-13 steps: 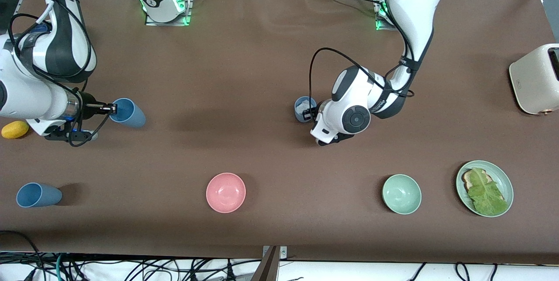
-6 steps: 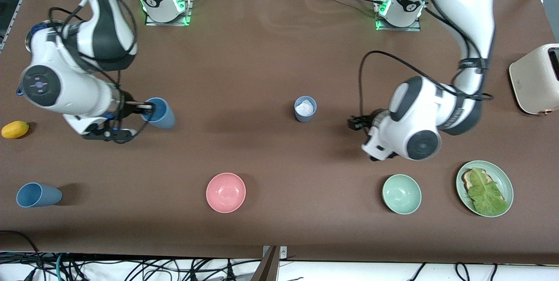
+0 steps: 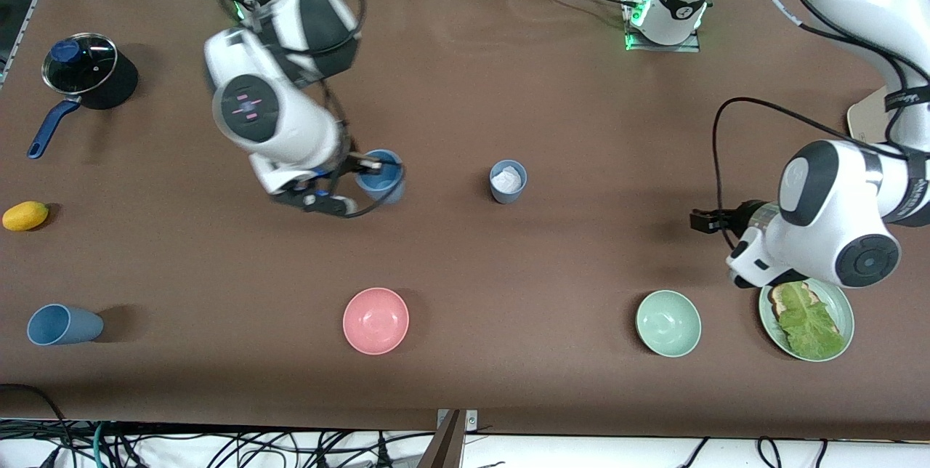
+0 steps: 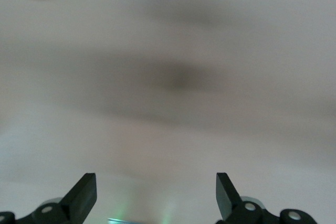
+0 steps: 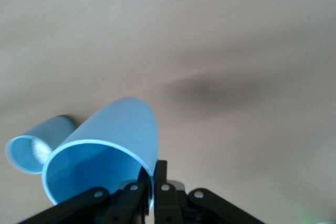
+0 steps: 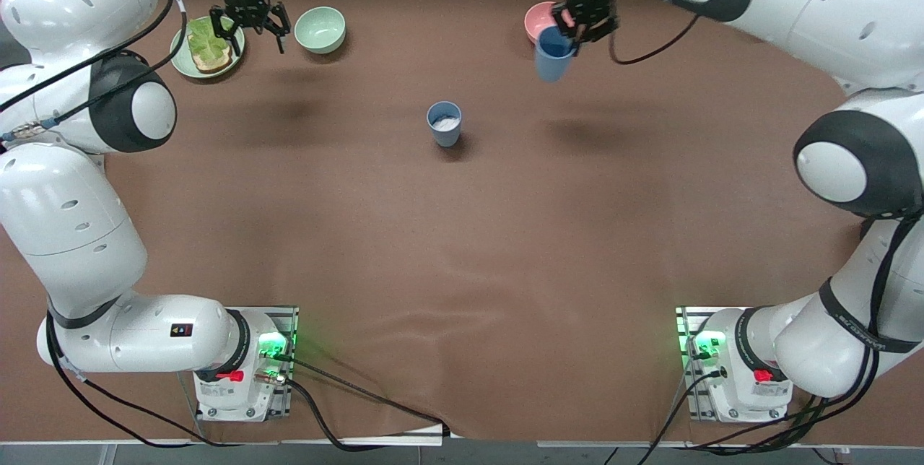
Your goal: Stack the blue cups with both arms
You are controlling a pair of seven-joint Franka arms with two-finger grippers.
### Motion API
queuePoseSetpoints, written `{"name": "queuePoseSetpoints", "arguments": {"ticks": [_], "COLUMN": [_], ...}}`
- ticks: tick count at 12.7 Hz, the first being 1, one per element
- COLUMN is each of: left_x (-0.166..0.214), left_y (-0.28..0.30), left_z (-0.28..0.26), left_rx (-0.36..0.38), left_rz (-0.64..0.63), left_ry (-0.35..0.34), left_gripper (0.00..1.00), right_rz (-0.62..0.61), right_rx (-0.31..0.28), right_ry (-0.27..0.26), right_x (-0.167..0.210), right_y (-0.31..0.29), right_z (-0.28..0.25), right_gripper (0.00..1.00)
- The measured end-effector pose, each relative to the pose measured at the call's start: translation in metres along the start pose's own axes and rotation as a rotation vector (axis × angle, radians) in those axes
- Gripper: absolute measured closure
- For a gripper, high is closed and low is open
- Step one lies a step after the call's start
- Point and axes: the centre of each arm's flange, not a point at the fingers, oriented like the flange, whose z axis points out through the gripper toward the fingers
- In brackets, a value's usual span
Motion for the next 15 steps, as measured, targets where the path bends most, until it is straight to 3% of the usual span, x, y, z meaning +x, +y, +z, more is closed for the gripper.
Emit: {"name": "queuePoseSetpoints", "arguments": {"ticks": [3, 6, 8, 10, 12, 15], "left_x": [-0.024, -0.039, -0.061, -0.101, -0.134, -0.144], "left_y": [0.000, -0.029, -0.045, -0.020, 0.006, -0.006], "left_z": [-0.018, 0.002, 0.010, -0.008, -0.036, -0.051], "left_rx": [0.016, -0.036, -0.064, -0.055, -0.042, -0.046], "left_rz": [0.018, 0.070, 0.104, 0.145, 0.164, 0.141], "left_ry": [0.055, 0.146, 0.168, 0.190, 0.243, 0.275], "left_gripper": [0.00, 0.03, 0.03, 0.07, 0.02, 0.00], "right_rz": [0.125, 0.232, 0.297, 0.343, 0.362, 0.376], "right_rx": [0.063, 0.133, 0.176, 0.202, 0.206, 0.211], "right_ry": [0.053, 0.074, 0.085, 0.089, 0.086, 0.081], "right_x": [-0.057, -0.092, -0.098, -0.105, -0.113, -0.116], "right_y": [-0.072, -0.112, -0.124, -0.135, -0.143, -0.149], "right_z": [0.023, 0.044, 0.052, 0.061, 0.074, 0.086], "right_gripper": [0.96, 0.96, 0.96, 0.96, 0.96, 0.96]}}
